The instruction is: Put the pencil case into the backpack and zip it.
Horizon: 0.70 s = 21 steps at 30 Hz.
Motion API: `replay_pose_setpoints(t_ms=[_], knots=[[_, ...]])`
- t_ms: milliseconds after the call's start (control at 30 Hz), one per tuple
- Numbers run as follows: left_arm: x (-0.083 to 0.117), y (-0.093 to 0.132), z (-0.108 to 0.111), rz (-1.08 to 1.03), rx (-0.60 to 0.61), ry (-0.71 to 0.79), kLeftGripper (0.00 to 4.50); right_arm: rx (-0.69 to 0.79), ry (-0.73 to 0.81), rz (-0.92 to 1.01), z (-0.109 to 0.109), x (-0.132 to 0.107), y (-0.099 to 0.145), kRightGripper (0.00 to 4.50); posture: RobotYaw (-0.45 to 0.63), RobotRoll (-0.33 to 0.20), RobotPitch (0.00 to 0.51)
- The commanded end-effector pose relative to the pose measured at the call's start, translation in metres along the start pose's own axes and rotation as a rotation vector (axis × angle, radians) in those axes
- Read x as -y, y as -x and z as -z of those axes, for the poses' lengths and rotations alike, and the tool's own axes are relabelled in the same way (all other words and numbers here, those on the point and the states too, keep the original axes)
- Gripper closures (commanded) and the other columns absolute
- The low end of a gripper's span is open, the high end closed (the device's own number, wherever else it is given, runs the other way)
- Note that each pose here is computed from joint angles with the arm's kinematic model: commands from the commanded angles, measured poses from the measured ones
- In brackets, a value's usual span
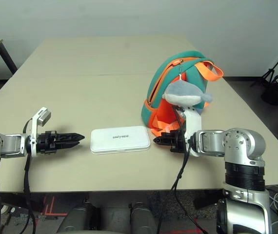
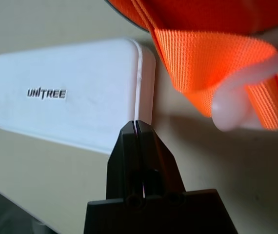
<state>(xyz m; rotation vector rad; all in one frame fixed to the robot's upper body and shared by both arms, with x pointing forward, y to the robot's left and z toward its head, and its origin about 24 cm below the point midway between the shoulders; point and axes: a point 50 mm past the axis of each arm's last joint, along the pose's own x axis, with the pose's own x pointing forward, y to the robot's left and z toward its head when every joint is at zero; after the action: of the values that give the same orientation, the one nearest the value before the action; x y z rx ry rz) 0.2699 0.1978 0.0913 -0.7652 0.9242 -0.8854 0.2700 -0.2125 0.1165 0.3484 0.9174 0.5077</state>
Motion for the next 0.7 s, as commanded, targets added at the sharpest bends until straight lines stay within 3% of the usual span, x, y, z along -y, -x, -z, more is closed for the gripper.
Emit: replay_pose_setpoints(t_ms=[33, 700], knots=[[-0.003, -0.004, -0.001, -0.010, -0.010, 0.011, 0.00, -0.028, -0.004, 0.030, 0.001, -0.001, -0.004, 4.48, 0.09, 0.000, 0.041], [-0.018, -0.025, 0.000, -0.033, -0.015, 0.033, 0.00, -0.006, 0.067, 0.106, 0.004, -0.001, -0.015, 4.48, 0.08, 0.000, 0.035]])
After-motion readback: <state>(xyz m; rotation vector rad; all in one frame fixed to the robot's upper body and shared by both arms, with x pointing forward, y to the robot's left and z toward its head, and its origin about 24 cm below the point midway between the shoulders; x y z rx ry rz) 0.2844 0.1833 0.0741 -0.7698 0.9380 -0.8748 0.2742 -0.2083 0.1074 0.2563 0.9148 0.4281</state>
